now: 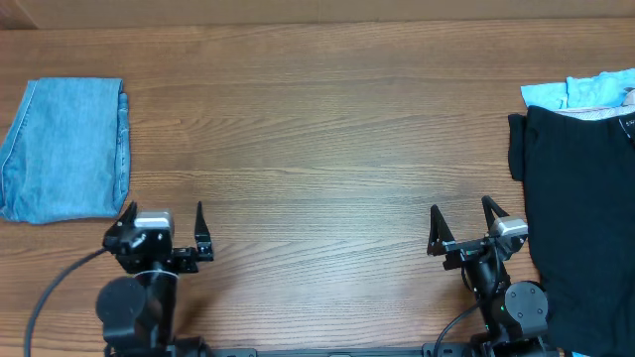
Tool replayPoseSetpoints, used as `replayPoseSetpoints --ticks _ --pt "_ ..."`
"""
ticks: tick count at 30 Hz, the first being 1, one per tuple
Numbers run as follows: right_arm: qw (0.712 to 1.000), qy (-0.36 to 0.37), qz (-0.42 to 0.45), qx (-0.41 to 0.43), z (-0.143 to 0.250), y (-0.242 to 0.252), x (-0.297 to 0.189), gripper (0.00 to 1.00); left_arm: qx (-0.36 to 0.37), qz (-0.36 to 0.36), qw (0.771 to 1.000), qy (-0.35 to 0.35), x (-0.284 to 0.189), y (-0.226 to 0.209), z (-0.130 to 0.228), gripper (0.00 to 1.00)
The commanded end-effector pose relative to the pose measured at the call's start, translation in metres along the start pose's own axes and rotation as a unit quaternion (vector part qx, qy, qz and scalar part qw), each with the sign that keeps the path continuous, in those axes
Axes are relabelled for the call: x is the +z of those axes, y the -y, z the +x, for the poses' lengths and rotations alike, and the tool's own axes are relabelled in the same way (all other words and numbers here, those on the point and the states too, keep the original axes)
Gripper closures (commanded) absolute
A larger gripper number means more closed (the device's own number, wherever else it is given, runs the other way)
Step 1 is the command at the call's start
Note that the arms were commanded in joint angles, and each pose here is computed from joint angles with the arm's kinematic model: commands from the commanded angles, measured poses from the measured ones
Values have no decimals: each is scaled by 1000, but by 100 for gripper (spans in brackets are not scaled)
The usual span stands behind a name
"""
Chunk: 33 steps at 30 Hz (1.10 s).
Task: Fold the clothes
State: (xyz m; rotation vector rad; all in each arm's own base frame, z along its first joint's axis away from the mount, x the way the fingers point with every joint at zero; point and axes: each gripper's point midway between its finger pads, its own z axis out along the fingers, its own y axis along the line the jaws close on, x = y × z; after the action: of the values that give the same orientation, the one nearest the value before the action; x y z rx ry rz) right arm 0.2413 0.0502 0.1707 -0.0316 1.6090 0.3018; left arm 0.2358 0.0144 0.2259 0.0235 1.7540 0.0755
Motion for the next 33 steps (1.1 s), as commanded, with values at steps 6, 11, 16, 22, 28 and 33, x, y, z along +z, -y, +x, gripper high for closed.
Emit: replayPoseSetpoints --ticks 6,11,16,22,28,33 --pt "1000 3 6 1 1 3 0 0 -40 14 993 111 8 8 20 0" --pt "1000 3 6 1 1 3 0 0 -120 -50 988 85 17 -15 49 0" --pt "1000 3 6 1 1 3 0 0 -185 -93 976 71 19 -30 66 0" --pt "1000 3 6 1 1 3 0 0 -146 -71 985 65 20 -18 66 0" --pt "1000 3 6 1 1 3 0 0 -154 -58 984 64 21 -13 65 0" --pt "1000 3 6 1 1 3 0 0 -152 -44 985 63 21 -7 65 0"
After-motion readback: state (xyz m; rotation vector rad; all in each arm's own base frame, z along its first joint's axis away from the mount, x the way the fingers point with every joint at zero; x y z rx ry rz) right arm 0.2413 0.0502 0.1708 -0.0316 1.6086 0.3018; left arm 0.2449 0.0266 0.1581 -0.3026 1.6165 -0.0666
